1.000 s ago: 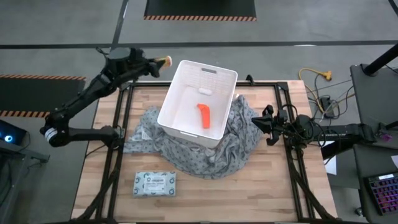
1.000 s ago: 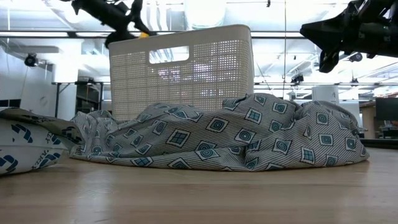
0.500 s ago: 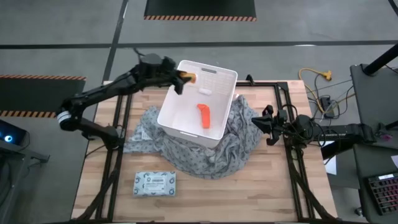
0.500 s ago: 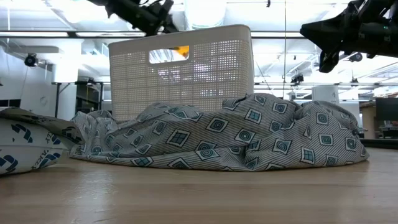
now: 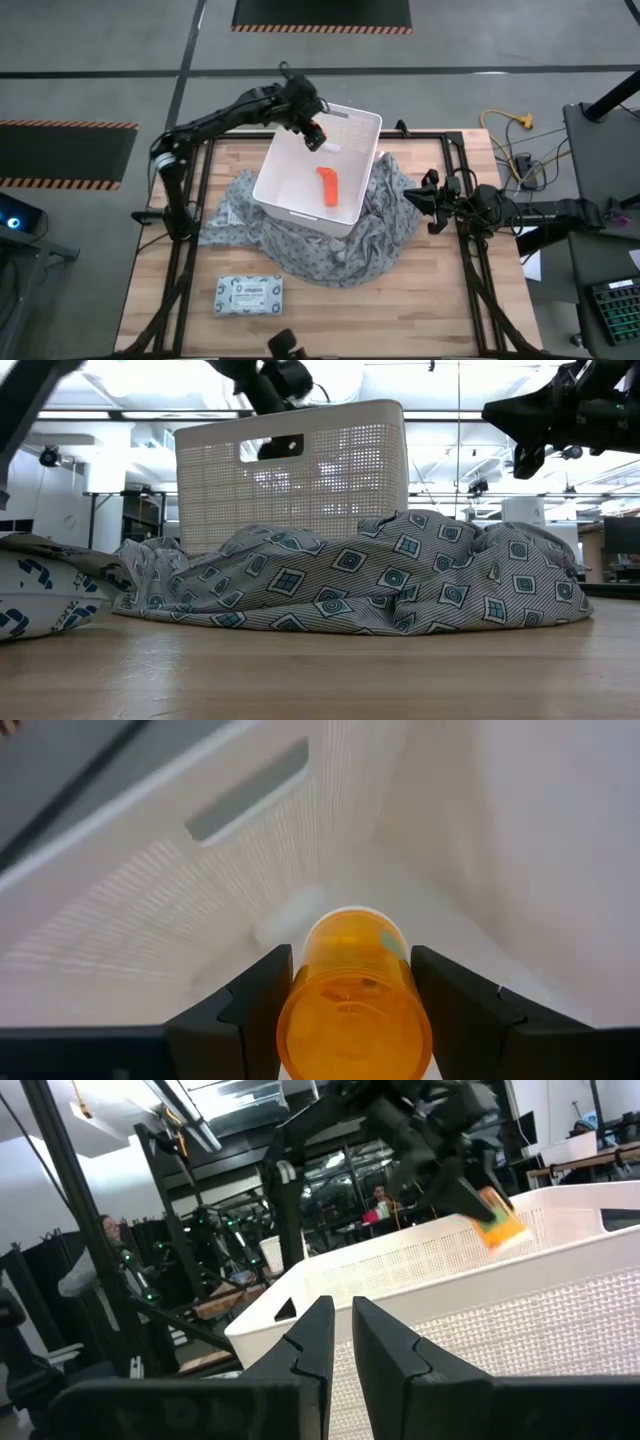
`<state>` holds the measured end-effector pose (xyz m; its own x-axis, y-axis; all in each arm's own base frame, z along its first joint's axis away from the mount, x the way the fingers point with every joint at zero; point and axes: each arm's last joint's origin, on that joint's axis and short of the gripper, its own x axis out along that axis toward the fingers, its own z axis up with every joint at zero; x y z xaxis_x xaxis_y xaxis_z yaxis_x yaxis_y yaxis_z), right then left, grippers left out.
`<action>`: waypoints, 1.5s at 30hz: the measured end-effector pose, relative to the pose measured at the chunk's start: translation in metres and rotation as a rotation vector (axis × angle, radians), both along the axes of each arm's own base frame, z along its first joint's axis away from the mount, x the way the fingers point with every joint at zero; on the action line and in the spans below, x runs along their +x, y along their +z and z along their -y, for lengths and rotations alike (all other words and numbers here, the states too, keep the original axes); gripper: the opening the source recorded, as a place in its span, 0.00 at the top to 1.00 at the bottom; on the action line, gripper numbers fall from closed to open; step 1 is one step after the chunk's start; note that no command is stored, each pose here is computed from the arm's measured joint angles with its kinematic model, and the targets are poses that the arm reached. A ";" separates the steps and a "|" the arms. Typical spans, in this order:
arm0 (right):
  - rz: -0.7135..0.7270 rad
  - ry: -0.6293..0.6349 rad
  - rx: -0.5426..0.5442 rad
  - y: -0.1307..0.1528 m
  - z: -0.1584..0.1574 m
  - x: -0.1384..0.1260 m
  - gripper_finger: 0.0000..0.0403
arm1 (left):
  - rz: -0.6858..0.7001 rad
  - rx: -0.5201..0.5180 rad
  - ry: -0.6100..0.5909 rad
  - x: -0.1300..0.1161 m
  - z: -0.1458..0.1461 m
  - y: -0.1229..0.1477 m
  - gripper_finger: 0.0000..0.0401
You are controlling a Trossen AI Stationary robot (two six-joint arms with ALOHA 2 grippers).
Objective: Pick & place medical supplies in basket/bin
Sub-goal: Put the orange pill bottle into the white bin, then put the mailer bag into the white basket
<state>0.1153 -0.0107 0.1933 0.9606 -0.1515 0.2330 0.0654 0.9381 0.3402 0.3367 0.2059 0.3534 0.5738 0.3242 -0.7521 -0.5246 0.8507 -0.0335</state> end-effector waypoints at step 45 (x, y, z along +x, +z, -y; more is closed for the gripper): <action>-0.026 0.001 0.005 -0.003 0.000 0.001 0.92 | -0.215 -0.013 -0.081 0.017 -0.009 -0.020 0.32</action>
<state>0.1163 -0.0108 0.1907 0.9665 -0.1515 0.2070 0.0734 0.9365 0.3428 0.3540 0.2146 0.3330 0.4240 0.2731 -0.8635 -0.4504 0.8908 0.0606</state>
